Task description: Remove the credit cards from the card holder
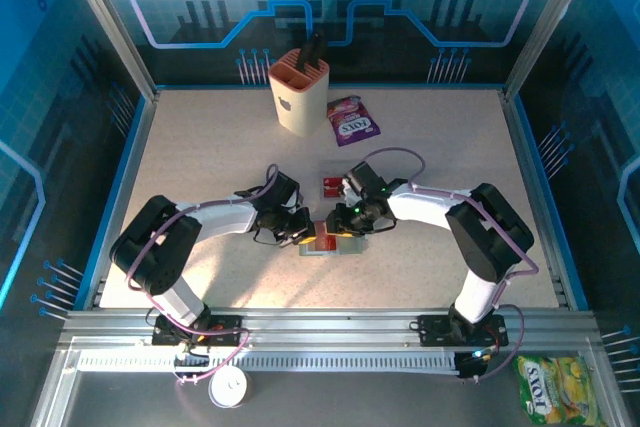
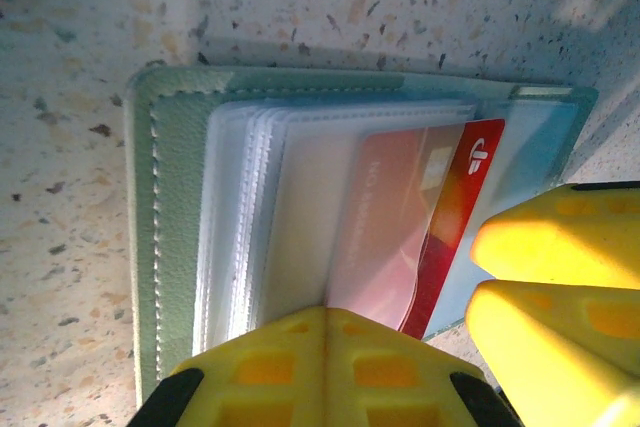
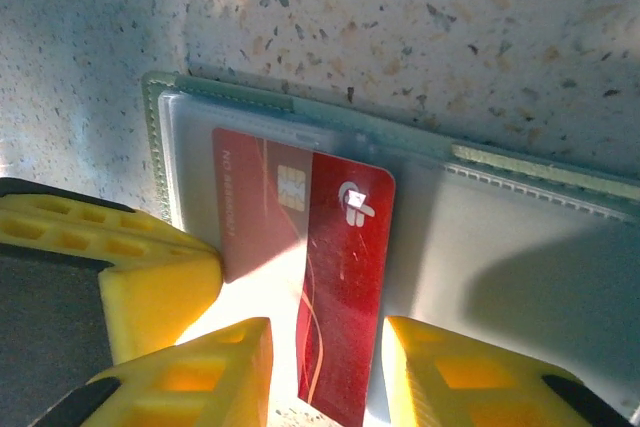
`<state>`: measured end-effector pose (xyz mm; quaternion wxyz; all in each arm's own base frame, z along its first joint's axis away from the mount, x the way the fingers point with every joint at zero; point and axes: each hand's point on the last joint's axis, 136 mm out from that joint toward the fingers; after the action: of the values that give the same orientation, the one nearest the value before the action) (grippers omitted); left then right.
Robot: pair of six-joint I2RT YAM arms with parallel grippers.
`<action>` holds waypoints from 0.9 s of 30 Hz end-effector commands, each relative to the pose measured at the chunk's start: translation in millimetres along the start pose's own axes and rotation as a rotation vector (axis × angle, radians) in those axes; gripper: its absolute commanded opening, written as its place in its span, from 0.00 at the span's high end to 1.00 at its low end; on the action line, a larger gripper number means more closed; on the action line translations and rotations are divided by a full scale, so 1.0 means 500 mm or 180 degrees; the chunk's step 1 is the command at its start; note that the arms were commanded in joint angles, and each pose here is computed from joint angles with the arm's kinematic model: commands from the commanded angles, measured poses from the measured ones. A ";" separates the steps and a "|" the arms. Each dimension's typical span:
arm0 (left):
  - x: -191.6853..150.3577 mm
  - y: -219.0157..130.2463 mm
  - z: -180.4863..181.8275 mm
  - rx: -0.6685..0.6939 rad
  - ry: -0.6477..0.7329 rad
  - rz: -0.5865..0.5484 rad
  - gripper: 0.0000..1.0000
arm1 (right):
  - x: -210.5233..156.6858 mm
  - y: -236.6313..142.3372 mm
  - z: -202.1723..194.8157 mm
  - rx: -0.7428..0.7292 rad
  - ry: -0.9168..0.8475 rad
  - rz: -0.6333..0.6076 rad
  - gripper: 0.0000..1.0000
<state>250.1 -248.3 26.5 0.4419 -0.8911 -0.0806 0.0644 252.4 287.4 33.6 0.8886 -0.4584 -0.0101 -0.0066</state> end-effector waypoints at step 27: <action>-0.007 0.008 0.016 0.0124 -0.0020 0.0063 0.94 | -0.001 0.005 0.013 0.0409 0.0199 0.0049 0.70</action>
<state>249.6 -248.0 26.2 0.4426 -0.8908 -0.0800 0.0650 249.0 293.6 28.6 0.9087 -0.4170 0.0195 -0.0085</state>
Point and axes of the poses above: each hand's point on the last joint's axis, 136 mm out from that joint toward the fingers, its own y axis out along the fingers, its own z axis along the line the jaws close on, x = y × z, and after that the axes turned 4 degrees about y, right-handed
